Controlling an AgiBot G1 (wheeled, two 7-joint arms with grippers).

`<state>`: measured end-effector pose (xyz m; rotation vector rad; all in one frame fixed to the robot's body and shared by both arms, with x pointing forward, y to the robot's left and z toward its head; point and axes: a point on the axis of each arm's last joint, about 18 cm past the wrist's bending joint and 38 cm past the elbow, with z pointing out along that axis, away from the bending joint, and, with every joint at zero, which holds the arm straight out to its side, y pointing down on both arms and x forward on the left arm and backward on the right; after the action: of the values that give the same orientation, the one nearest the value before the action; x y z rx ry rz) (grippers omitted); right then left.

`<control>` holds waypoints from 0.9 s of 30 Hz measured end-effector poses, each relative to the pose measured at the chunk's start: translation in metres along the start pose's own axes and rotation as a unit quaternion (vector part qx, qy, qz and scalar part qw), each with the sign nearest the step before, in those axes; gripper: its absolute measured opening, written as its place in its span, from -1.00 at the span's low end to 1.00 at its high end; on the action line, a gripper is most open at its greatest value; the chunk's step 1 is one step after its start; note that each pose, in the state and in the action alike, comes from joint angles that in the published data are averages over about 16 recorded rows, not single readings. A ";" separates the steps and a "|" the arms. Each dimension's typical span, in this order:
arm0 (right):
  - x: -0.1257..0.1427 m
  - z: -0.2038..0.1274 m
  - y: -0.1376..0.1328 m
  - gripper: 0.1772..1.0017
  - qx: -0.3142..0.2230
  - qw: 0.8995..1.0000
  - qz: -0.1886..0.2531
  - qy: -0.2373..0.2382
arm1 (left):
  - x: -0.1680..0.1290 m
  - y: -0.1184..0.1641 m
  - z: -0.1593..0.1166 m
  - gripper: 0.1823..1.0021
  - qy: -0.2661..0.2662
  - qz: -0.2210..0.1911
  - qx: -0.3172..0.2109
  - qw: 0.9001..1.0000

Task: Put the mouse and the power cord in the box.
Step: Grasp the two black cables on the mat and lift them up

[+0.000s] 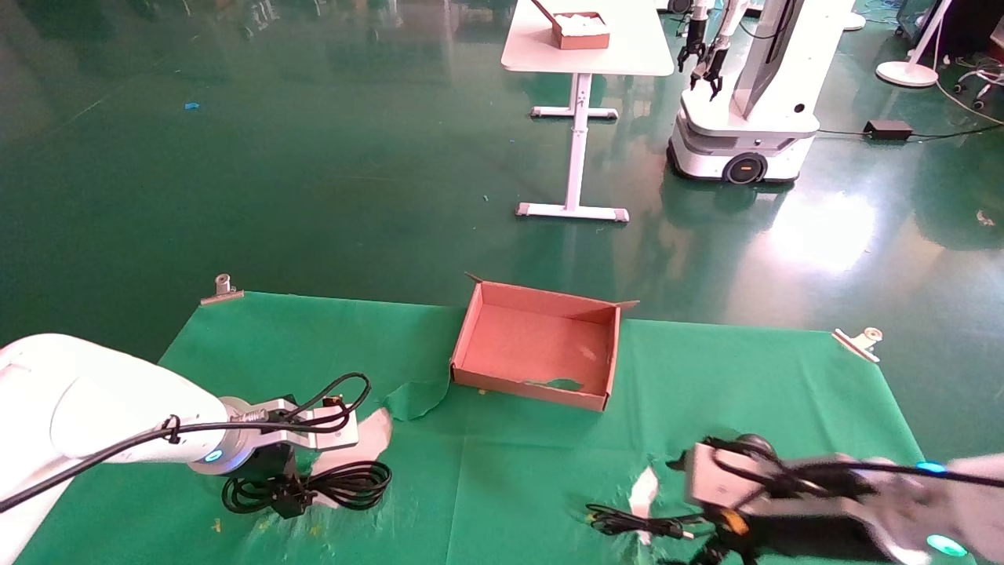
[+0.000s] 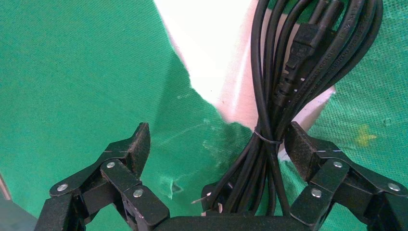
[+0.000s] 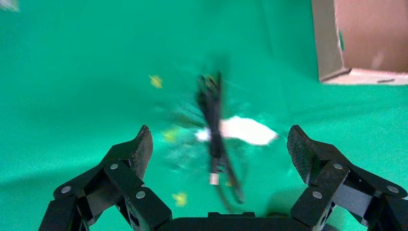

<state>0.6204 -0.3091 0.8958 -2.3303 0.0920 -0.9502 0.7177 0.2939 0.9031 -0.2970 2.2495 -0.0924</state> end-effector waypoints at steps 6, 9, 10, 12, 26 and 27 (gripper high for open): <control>0.018 0.034 -0.002 1.00 -0.044 0.999 -0.019 0.002 | -0.001 0.000 0.000 1.00 0.000 0.000 0.000 1.000; 0.023 0.048 -0.001 1.00 -0.058 0.998 -0.021 0.000 | -0.001 0.000 0.001 1.00 0.001 0.000 0.000 1.000; 0.024 0.052 0.000 1.00 -0.061 0.998 -0.021 0.000 | -0.001 0.000 0.001 1.00 0.001 0.000 0.000 1.000; 0.026 0.058 0.001 1.00 -0.068 0.997 -0.019 -0.002 | -0.001 0.000 0.001 1.00 0.001 0.000 0.000 1.000; 0.029 0.076 0.013 0.99 -0.092 0.996 -0.008 -0.005 | -0.001 0.000 0.001 0.98 0.001 0.000 0.000 1.000; 0.029 0.077 0.013 0.98 -0.093 0.996 -0.008 -0.005 | -0.001 0.000 0.001 0.97 0.001 0.000 0.000 1.000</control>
<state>0.6938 -0.2882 0.8638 -2.5085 0.1643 -0.9753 0.7191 0.2944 0.9032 -0.2980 2.2507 -0.0931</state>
